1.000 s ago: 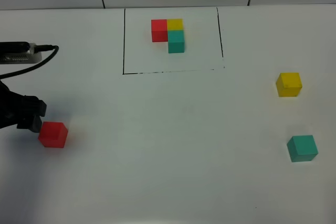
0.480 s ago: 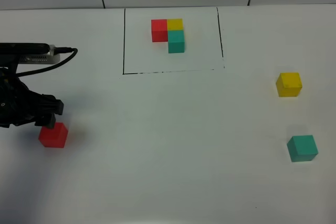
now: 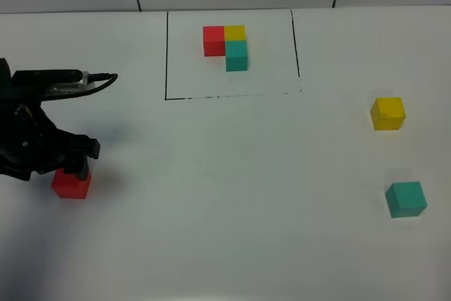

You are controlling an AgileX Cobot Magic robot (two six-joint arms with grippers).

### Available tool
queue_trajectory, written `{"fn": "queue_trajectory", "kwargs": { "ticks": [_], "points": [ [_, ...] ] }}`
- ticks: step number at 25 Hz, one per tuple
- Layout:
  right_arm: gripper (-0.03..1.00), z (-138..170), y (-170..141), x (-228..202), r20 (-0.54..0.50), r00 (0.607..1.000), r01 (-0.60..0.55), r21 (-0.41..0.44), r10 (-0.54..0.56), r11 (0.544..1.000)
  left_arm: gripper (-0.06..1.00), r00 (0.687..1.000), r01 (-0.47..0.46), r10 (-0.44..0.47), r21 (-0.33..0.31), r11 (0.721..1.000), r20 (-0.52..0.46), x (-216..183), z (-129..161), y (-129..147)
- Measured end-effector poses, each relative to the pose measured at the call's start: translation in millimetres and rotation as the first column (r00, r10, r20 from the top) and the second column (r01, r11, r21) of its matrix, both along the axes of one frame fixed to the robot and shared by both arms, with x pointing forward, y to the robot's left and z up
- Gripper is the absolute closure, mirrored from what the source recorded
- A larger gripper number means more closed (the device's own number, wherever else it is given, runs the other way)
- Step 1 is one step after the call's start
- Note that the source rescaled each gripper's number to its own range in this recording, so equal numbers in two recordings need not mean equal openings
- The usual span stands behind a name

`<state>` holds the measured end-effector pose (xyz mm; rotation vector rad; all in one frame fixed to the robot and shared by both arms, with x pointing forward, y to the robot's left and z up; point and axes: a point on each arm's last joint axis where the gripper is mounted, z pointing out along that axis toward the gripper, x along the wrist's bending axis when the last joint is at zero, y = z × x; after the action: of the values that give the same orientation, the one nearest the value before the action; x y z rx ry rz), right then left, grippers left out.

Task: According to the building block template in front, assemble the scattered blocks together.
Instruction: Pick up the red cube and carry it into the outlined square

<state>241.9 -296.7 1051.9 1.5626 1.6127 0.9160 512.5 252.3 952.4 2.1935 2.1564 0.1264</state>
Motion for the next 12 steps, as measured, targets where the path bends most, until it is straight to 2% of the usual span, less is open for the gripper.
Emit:
{"fn": "queue_trajectory", "kwargs": {
  "ticks": [12],
  "points": [
    [0.23,0,0,0,0.0,1.0,0.0,0.0,0.0,1.0,0.01,0.998,0.03,-0.03,0.009,1.0,-0.057,14,-45,-3]
  ]
}}
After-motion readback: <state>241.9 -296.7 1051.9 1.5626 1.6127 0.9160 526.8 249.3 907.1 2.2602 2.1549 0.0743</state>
